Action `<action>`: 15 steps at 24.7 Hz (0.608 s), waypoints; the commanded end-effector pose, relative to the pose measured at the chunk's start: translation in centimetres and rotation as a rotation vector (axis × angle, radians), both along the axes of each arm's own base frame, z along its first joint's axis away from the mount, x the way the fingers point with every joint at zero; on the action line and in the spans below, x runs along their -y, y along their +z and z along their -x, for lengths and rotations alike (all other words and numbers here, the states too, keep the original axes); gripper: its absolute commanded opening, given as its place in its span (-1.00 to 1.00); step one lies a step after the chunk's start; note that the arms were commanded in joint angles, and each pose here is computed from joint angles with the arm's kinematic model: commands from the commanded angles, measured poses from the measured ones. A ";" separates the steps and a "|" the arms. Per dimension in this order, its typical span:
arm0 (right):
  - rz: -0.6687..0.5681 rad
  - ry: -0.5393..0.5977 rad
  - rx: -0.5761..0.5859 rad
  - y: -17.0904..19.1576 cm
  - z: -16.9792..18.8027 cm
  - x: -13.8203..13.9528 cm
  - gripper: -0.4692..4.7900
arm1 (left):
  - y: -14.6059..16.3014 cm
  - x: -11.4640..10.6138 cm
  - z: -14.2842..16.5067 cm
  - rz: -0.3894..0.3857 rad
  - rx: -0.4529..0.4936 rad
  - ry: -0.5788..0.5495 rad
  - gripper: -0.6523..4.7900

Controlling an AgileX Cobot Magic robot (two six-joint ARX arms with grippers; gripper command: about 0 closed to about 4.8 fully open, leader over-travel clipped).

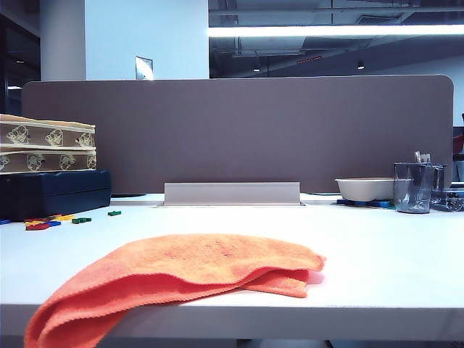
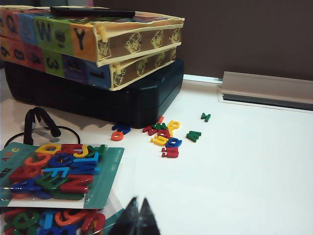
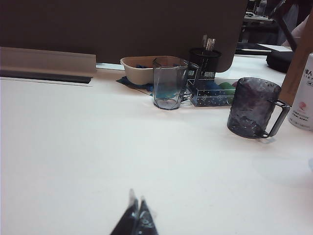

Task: Use an orange cloth to wipe the letter magnets on the table away for a distance.

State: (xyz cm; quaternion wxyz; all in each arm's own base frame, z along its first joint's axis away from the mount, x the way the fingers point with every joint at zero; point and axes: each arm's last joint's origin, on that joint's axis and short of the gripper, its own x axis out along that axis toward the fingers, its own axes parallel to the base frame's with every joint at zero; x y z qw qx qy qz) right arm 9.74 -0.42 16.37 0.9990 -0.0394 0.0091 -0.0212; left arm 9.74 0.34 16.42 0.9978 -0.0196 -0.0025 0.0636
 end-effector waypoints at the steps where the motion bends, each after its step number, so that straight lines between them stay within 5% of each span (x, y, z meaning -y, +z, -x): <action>1: -0.001 -0.001 0.009 -0.1 0.0 0.0 -0.84 | 0.2 0.0 0.0 -0.001 0.009 -0.004 -0.78; 15: -0.001 -0.001 0.009 -0.1 0.0 0.0 -0.84 | 0.2 0.2 0.0 -0.002 0.009 -0.074 -0.78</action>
